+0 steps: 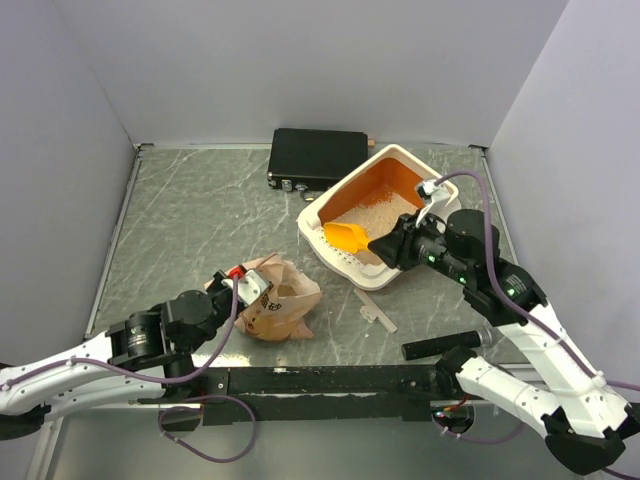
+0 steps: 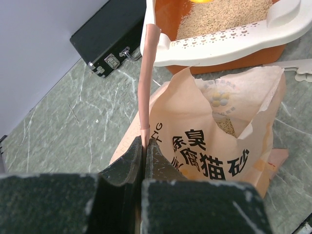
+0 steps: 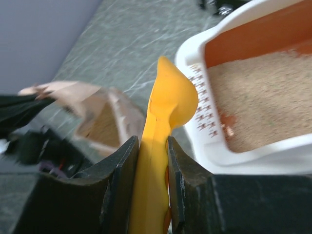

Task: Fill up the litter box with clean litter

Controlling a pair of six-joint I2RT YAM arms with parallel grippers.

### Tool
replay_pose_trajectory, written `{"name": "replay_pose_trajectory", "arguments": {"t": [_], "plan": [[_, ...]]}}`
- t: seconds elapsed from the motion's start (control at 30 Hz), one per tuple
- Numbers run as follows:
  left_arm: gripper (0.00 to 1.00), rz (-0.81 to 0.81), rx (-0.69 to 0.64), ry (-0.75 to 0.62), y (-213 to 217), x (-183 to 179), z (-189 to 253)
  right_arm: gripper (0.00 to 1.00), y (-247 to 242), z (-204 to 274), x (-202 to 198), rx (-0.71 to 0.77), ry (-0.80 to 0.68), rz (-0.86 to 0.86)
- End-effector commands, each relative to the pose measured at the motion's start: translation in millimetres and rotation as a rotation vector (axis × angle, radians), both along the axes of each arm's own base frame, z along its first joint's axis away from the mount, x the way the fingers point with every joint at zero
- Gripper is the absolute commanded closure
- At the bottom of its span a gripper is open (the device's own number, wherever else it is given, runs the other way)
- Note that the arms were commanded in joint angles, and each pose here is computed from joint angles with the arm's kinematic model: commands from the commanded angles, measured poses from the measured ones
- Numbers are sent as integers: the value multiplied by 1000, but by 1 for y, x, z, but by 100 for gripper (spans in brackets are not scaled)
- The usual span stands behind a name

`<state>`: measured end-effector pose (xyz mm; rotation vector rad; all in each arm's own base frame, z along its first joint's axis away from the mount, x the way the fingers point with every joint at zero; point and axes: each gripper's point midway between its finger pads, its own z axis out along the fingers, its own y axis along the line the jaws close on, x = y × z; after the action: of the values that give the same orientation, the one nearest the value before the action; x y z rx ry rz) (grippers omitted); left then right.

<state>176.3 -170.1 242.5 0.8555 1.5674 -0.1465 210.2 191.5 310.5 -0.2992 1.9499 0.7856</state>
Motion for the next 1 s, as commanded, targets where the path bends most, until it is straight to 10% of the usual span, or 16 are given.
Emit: {"name": "replay_pose_trajectory", "arguments": {"t": [0.0,0.47,0.97], "plan": [[99,27,4,-17,2,4,7,100,11,20,-40,66,63,159],[99,36,-47,-46,10,3,16,100,61,-17,-47,151,253,291],[99,5,-97,-55,11,-2,29,100,122,-67,-30,-75,525,271]]}}
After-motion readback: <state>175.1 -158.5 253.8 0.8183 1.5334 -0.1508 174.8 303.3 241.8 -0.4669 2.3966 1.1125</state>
